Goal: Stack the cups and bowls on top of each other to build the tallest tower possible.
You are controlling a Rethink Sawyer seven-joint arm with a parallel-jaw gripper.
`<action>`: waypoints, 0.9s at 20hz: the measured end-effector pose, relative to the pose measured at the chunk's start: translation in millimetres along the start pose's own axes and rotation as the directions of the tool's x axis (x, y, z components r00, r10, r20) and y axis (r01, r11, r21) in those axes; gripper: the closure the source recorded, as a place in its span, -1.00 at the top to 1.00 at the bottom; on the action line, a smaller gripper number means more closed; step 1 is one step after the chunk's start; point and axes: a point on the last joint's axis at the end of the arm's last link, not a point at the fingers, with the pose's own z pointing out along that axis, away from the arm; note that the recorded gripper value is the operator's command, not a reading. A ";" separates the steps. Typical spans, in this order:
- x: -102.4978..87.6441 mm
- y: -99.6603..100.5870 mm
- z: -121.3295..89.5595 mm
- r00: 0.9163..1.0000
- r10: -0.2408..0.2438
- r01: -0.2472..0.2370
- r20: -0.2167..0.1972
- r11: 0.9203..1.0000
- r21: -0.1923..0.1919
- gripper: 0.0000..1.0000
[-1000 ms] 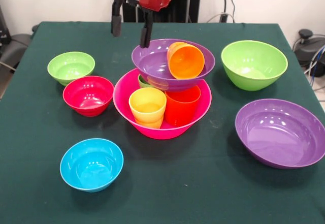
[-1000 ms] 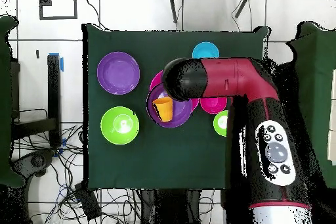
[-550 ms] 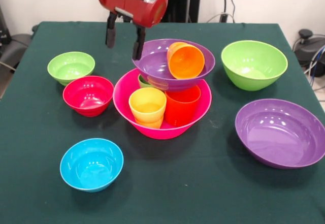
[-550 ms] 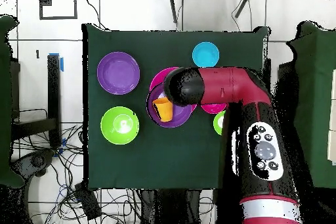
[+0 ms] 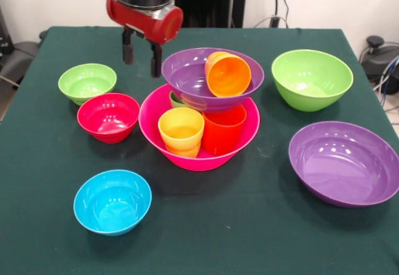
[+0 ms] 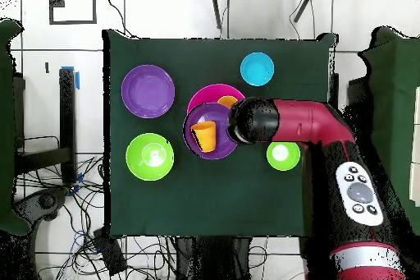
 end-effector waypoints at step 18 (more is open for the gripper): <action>13.8 -4.7 5.4 0.989 -0.081 0.079 -0.120 0.997 -0.021 1.00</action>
